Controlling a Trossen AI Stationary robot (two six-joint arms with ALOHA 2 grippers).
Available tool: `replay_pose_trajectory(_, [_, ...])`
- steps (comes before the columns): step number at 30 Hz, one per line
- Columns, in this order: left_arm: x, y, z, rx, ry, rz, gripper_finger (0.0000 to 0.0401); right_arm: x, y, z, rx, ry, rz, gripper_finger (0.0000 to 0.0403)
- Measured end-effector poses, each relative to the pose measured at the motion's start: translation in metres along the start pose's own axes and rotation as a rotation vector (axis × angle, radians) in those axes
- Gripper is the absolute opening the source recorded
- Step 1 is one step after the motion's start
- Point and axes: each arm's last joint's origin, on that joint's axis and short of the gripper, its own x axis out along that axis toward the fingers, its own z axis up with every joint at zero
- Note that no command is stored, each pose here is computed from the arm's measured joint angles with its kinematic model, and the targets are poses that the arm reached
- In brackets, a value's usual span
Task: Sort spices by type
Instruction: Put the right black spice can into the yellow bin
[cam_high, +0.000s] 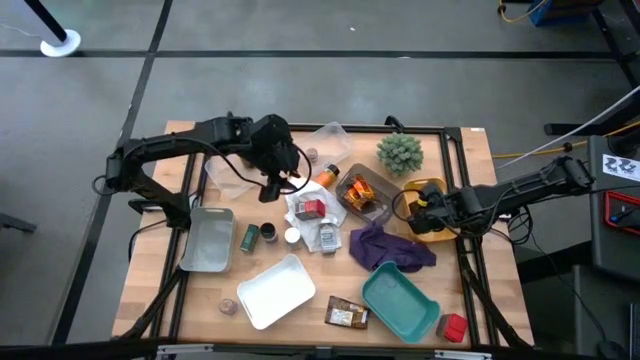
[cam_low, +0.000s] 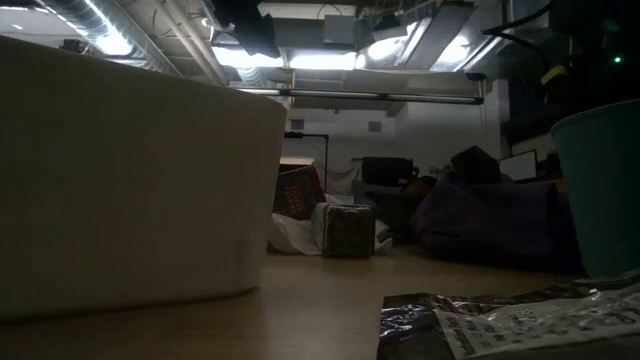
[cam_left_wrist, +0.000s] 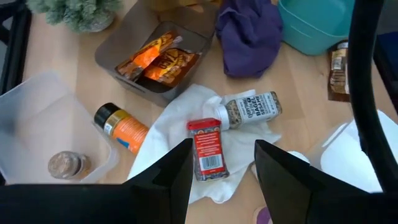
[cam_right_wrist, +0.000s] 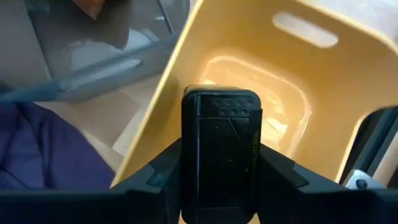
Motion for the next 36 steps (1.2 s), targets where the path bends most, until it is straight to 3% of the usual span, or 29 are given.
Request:
replay_pose_trajectory(10, [0.002, -0.01, 0.001, 0.032, 0.016, -0.028, 0.0155, 0.004, -0.001, -0.002, -0.002, 0.011, -0.001, 0.0154])
replay_pose_trajectory(14, [0.002, -0.009, 0.0, -0.006, 0.037, 0.015, 0.0155, 0.004, 0.0, -0.003, 0.008, 0.033, 0.011, 0.0154])
replay_pose_trajectory(19, [-0.001, -0.012, -0.014, -0.107, 0.181, 0.042, 0.0155, 0.004, 0.0, -0.003, 0.026, 0.043, 0.013, 0.0155])
replay_pose_trajectory(28, [-0.007, -0.034, -0.037, -0.454, 0.476, 0.037, 0.0155, 0.004, 0.0, -0.003, 0.022, 0.038, 0.012, 0.0154])
replay_pose_trajectory(36, [-0.005, -0.07, -0.036, -0.549, 0.544, 0.087, 0.0155, 0.004, 0.0, -0.003, 0.023, 0.041, 0.013, 0.0154])
